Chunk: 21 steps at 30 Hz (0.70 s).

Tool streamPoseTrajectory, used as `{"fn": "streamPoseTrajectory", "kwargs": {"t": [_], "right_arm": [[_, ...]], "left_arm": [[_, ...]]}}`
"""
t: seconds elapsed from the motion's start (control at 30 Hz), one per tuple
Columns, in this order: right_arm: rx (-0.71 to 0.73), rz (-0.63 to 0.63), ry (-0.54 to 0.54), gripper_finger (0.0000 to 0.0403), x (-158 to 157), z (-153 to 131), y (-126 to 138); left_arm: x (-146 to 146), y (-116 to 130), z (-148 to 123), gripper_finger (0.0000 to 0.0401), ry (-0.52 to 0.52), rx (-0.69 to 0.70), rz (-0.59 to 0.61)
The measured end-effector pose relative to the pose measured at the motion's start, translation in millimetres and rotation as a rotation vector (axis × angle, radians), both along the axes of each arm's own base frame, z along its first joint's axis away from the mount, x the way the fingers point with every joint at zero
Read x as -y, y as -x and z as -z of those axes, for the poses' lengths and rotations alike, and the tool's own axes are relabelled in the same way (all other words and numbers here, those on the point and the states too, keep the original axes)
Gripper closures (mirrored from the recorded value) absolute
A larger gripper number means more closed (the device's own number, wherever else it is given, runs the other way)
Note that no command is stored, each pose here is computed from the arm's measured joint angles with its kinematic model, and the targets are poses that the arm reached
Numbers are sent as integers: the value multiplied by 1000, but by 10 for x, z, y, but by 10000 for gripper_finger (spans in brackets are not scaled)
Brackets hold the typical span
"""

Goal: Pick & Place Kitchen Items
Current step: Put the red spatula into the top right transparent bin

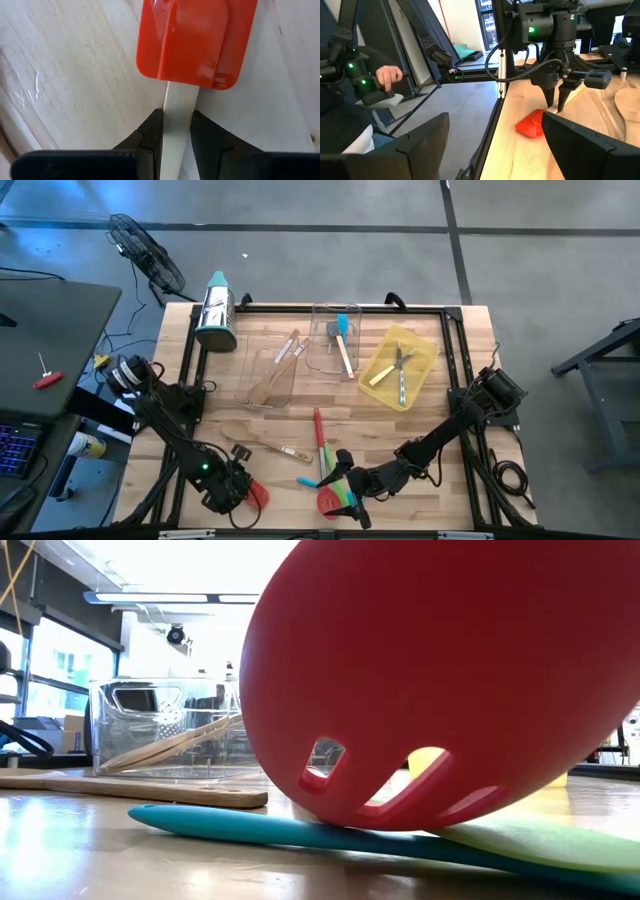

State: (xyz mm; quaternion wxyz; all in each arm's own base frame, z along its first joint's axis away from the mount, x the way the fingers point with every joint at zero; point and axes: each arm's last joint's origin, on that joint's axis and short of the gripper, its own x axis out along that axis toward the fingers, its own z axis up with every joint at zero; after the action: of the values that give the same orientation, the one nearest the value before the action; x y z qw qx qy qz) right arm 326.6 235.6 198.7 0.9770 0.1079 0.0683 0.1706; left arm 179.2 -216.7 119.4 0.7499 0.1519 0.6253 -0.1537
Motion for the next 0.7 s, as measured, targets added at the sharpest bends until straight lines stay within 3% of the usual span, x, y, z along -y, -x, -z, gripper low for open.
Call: {"fn": "streamPoseTrajectory", "kwargs": {"t": [0.37, 0.7], "right_arm": [[-19, 3, 4, 93, 2, 19, 1], [-214, 96, -254, 93, 210, 240, -170]], "left_arm": [[38, -35, -74, 331, 3, 13, -21], [44, -42, -80, 331, 3, 25, -33]]}}
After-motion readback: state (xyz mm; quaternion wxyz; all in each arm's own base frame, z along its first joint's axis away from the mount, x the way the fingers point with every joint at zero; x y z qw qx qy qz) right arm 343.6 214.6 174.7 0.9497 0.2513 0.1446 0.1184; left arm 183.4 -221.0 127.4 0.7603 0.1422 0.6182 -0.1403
